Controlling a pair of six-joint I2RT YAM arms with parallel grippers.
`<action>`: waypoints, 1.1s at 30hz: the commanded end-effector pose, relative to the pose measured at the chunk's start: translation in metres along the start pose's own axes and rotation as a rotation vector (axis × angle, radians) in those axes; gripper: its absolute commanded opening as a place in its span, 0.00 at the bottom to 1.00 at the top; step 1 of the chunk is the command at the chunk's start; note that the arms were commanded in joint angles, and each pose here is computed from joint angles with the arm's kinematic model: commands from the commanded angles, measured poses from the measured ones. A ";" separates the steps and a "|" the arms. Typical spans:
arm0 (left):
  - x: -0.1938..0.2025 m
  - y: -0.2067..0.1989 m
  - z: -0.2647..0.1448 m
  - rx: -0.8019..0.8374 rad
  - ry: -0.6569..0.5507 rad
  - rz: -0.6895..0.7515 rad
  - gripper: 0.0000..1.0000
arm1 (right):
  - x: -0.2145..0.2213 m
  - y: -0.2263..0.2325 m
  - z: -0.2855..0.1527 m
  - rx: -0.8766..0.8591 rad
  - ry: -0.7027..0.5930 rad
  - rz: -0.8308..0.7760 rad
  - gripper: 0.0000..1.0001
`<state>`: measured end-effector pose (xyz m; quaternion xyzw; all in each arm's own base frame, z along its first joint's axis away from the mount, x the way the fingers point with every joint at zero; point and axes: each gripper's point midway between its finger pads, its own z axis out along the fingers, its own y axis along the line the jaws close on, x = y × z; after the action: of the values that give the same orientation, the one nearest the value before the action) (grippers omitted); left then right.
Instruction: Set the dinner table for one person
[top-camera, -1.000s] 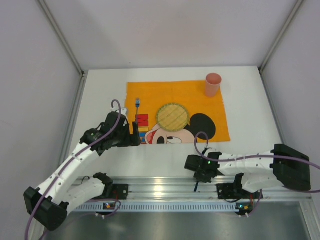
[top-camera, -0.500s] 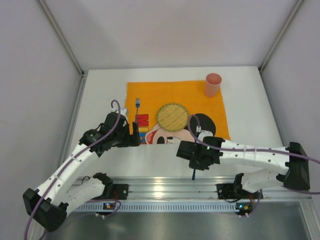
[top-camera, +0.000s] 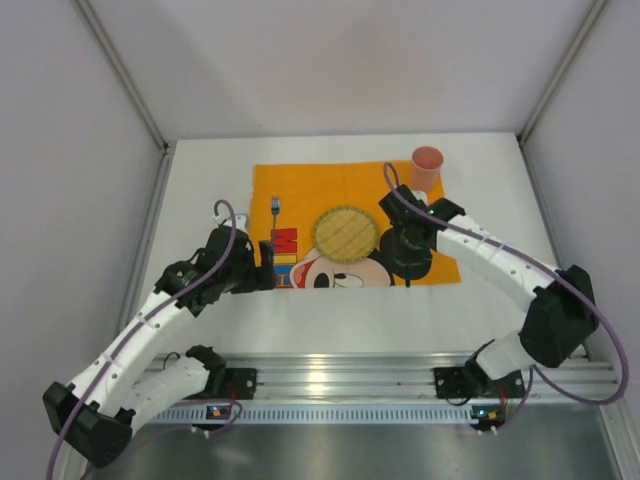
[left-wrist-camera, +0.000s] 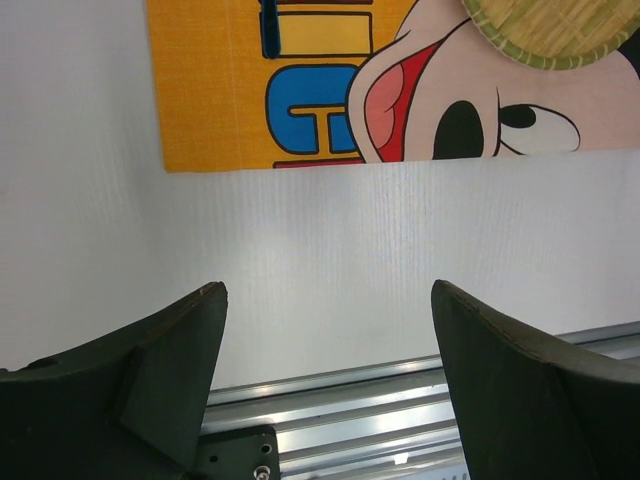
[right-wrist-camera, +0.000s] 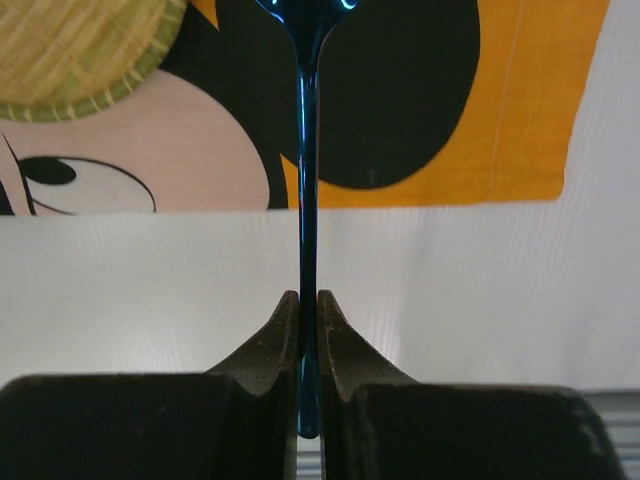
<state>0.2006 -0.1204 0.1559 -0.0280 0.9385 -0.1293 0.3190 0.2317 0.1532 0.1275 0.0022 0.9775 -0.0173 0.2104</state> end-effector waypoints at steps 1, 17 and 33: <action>-0.010 0.003 -0.003 -0.021 -0.059 -0.026 0.88 | -0.059 0.020 0.011 -0.091 -0.096 -0.143 0.00; -0.012 0.014 -0.001 -0.093 -0.075 -0.054 0.89 | -0.114 -0.004 0.120 -0.045 0.015 -0.087 0.00; -0.015 0.022 -0.003 -0.140 -0.106 -0.075 0.89 | -0.121 -0.018 0.152 -0.021 0.071 -0.040 0.06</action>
<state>0.2097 -0.0995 0.1576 -0.0841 0.9299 -0.0766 0.3499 0.3852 0.1246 0.0280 -0.0186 0.9886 -0.0246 0.1474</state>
